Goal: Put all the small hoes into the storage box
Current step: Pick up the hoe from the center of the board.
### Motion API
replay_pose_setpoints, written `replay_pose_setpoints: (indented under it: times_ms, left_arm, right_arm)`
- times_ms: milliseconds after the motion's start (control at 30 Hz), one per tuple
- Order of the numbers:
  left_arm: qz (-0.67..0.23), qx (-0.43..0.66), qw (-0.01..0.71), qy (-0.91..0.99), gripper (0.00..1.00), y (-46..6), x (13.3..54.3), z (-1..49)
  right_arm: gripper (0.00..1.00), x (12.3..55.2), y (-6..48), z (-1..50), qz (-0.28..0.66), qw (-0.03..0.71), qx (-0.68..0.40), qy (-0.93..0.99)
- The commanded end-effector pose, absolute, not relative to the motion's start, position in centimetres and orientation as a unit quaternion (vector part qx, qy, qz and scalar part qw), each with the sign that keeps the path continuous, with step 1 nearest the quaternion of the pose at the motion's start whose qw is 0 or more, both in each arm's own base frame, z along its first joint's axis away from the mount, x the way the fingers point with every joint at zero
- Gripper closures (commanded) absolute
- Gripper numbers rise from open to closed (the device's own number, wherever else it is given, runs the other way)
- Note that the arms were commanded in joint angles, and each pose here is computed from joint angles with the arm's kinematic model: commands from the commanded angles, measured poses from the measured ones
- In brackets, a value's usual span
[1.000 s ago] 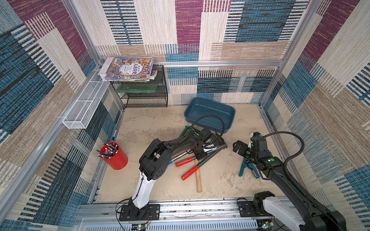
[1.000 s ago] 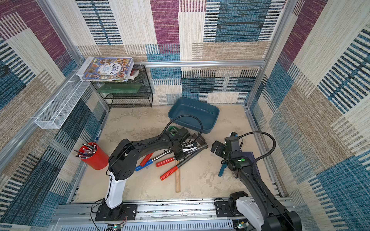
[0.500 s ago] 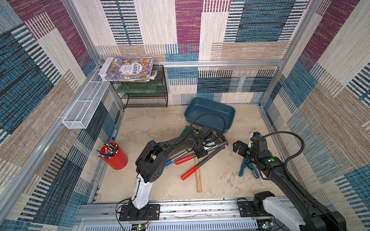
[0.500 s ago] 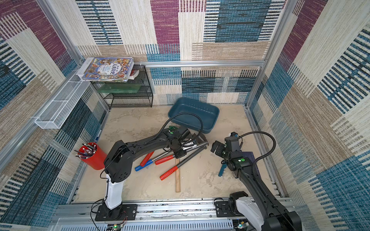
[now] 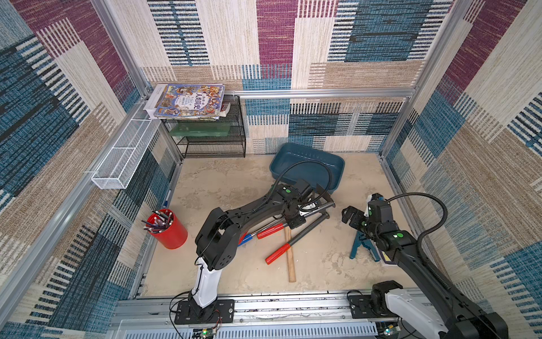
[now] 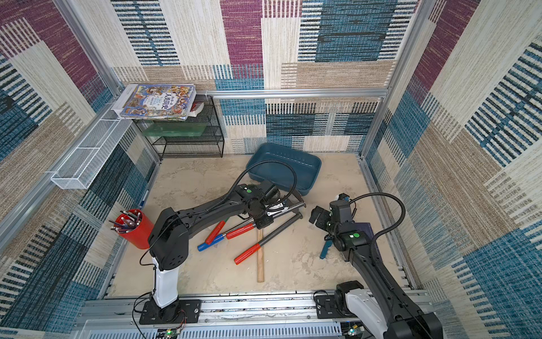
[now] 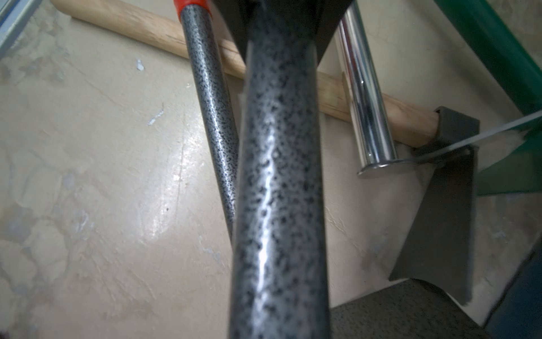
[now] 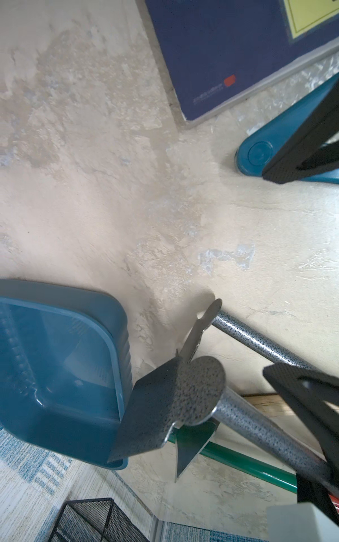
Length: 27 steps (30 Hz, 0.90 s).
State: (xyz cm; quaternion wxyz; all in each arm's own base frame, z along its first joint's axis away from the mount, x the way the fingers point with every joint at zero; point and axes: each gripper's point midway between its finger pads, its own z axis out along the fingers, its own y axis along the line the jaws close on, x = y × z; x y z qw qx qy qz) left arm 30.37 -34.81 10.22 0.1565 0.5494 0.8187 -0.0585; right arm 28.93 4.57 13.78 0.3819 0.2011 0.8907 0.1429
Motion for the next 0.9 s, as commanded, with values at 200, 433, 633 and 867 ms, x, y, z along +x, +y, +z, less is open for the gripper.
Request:
replay_pose_setpoints:
  times_ms: [200, 433, 633, 867]
  left_arm:
    - [-0.087, 0.469, 0.186, 0.859, 1.0, -36.9, 32.1, 13.1]
    - [-0.141, 0.4, 0.212, 0.88, 1.0, -39.7, 33.7, 16.0]
    - [-0.191, 0.349, 0.218, 0.891, 1.0, -42.3, 35.1, 17.4]
    - [-0.224, 0.296, 0.223, 0.901, 1.0, -44.0, 36.9, 18.1]
  right_arm:
    - [0.01, 29.3, 4.0, 15.0, 0.133, 0.4, 0.21, 0.882]
    - [0.01, 29.2, 3.8, 15.2, 0.135, 0.399, 0.221, 0.88]
    - [0.01, 28.9, 3.4, 15.3, 0.133, 0.401, 0.235, 0.875]
    - [0.01, 28.6, 3.2, 15.9, 0.142, 0.419, 0.24, 0.864]
